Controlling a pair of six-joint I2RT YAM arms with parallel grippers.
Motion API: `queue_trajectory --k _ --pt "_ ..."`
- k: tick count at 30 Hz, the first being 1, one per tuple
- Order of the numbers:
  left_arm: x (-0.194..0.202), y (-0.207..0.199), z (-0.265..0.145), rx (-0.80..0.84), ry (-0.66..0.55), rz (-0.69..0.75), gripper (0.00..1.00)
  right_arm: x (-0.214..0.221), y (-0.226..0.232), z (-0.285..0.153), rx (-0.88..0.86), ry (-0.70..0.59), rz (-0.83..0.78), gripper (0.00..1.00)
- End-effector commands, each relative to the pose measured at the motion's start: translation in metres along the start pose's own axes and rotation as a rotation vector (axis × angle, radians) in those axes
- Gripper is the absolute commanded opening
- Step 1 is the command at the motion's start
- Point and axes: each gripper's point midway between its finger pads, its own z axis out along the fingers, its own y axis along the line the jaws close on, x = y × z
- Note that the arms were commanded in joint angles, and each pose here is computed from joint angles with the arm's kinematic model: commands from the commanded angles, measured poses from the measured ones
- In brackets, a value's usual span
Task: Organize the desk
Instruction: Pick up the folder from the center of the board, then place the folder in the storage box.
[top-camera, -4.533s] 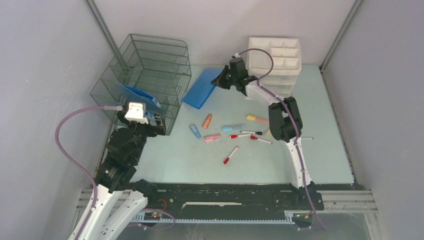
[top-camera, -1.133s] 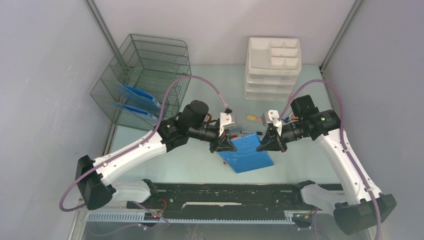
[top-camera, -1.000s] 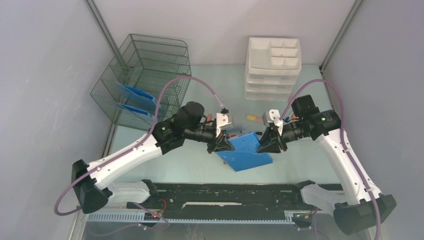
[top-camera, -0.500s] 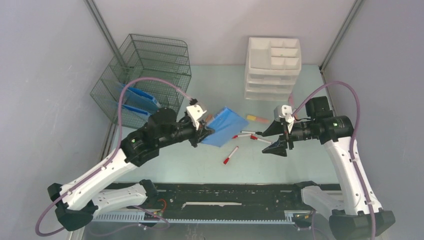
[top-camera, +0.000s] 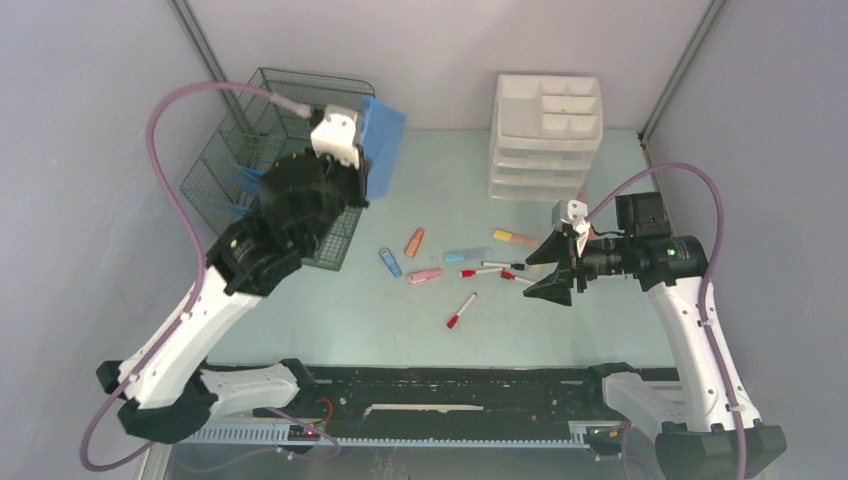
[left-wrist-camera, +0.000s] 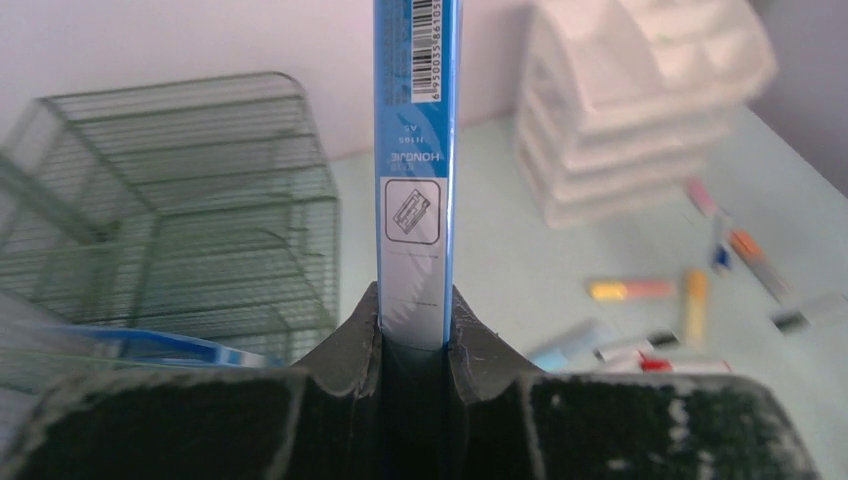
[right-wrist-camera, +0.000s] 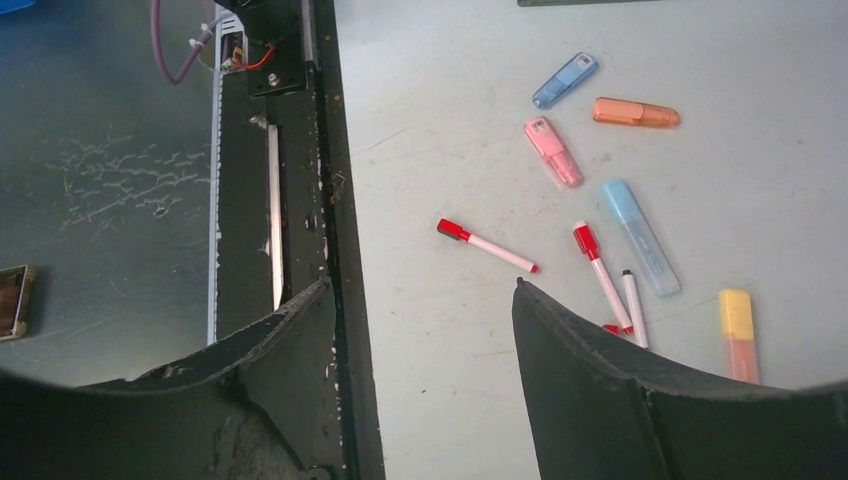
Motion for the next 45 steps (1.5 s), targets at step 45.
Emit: queue_trajectory --k 45 --pt "0.073 0.237 0.228 -0.98 0.448 0.778 0.0 -0.001 0.0 0.004 0.014 0.005 -0.018 0.74"
